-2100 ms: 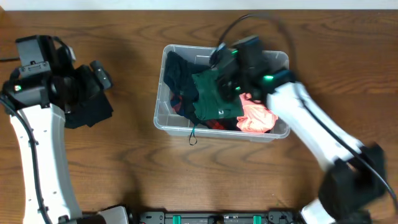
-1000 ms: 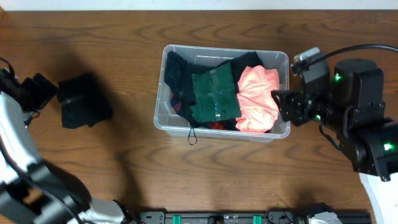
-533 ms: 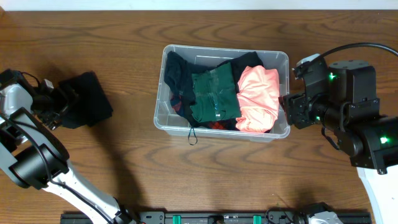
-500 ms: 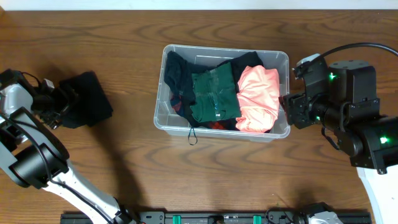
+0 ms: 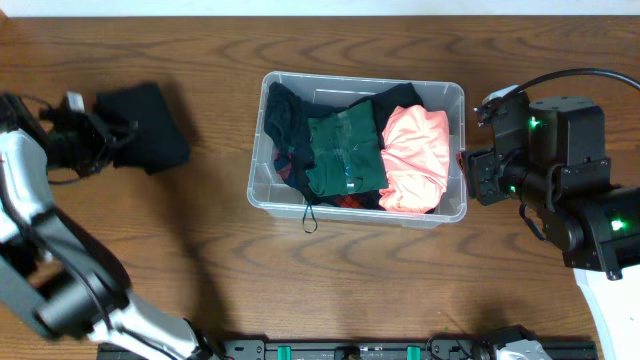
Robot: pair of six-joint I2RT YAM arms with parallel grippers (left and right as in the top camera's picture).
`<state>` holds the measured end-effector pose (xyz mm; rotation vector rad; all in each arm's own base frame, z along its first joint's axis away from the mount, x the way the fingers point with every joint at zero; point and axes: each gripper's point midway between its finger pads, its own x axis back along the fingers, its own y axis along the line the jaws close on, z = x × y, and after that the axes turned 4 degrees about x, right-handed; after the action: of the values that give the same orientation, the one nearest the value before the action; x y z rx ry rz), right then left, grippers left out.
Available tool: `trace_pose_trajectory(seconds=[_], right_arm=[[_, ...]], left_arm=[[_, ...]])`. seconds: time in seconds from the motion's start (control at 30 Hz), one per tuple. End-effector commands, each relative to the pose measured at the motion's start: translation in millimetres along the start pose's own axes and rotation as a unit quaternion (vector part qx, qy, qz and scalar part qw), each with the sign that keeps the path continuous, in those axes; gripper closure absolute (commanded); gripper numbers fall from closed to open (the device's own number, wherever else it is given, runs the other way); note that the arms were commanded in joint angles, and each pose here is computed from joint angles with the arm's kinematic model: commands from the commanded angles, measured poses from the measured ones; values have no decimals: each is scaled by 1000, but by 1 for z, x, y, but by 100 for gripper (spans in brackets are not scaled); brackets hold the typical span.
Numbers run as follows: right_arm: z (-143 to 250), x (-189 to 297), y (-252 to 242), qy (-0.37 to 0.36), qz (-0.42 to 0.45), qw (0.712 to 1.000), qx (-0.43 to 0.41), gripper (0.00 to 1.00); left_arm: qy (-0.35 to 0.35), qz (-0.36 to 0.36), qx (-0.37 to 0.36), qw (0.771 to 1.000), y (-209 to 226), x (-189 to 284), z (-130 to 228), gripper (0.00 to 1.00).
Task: Pack container
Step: 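Grasp the black garment on the left with the left gripper, then place the black garment into the bin's left side and tuck it in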
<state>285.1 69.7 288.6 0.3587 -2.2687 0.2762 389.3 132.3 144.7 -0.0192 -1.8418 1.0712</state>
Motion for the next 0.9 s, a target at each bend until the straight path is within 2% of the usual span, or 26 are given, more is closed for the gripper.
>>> trace_pose_trajectory(seconds=[0.0, 0.13, 0.2, 0.33, 0.5, 0.6, 0.87], right_arm=[[3, -2, -5, 6, 11, 1000, -7, 38], [3, -3, -5, 7, 11, 1000, -7, 39], [3, -3, -5, 8, 10, 1000, -7, 40], [5, -2, -5, 12, 10, 1000, -9, 41], [9, -2, -4, 20, 9, 1000, -9, 42], [10, -2, -4, 22, 8, 1000, -9, 44], [14, -2, -3, 29, 7, 999, -9, 45]], left_arm=[[-28, 62, -101, 993, -96, 39, 29, 94], [-18, 93, -205, 974, -170, 54, 88, 94], [-3, 89, -248, 965, -192, 52, 118, 94], [36, 27, -318, 947, -197, 31, 161, 94], [151, -29, -391, 907, -175, 0, 212, 94], [185, -42, -404, 895, -168, -19, 219, 94], [196, -47, -399, 895, -163, -55, 207, 94]])
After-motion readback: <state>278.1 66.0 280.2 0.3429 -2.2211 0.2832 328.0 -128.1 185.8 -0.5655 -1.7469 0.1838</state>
